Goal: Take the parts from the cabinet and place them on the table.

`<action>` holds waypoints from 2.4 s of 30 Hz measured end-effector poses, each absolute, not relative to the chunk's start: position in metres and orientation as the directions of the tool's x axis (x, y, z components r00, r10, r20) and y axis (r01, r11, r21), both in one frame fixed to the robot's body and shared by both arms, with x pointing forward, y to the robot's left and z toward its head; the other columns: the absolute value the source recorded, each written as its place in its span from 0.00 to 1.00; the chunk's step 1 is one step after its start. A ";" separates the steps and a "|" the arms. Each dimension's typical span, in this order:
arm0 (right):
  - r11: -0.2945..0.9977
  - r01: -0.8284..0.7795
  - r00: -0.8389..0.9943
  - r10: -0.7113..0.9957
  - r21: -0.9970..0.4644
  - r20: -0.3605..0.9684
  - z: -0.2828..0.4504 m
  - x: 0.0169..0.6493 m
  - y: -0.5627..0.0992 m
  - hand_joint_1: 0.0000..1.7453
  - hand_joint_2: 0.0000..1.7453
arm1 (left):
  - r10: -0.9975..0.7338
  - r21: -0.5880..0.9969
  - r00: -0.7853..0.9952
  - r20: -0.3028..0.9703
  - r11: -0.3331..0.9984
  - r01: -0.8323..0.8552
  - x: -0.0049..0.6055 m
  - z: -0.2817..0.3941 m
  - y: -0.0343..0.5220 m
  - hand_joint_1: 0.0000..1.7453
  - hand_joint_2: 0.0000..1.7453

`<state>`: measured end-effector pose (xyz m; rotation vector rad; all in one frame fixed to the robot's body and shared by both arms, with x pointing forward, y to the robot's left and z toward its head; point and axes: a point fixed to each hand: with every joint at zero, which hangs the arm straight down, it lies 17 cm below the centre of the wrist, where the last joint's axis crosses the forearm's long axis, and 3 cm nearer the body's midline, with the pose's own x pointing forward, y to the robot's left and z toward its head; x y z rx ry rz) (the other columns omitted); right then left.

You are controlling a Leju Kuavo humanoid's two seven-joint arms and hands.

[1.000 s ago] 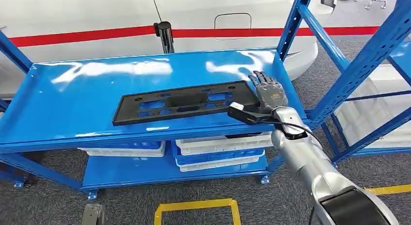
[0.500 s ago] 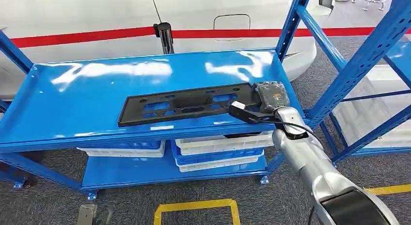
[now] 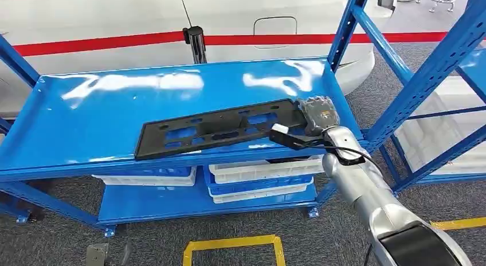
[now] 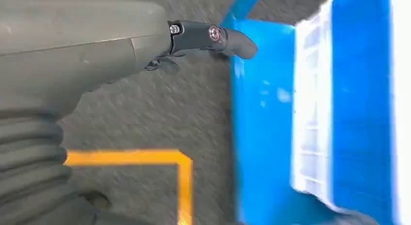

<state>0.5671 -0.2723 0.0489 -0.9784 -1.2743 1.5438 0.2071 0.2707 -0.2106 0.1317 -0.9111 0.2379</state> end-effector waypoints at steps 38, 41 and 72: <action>0.277 0.171 -0.544 0.827 -0.945 0.144 0.187 0.495 -0.236 0.00 1.00 | 0.138 0.067 0.778 0.613 0.972 -0.226 0.169 -0.244 0.278 0.00 0.00; 0.279 0.174 -0.542 0.828 -0.944 0.145 0.188 0.493 -0.238 0.00 1.00 | 0.138 0.056 0.769 0.624 0.974 -0.220 0.172 -0.243 0.276 0.00 0.00; 0.260 0.213 -0.547 0.830 -0.942 0.106 0.202 0.484 -0.243 1.00 1.00 | 0.128 0.061 0.760 0.638 0.975 -0.216 0.178 -0.240 0.280 0.00 0.00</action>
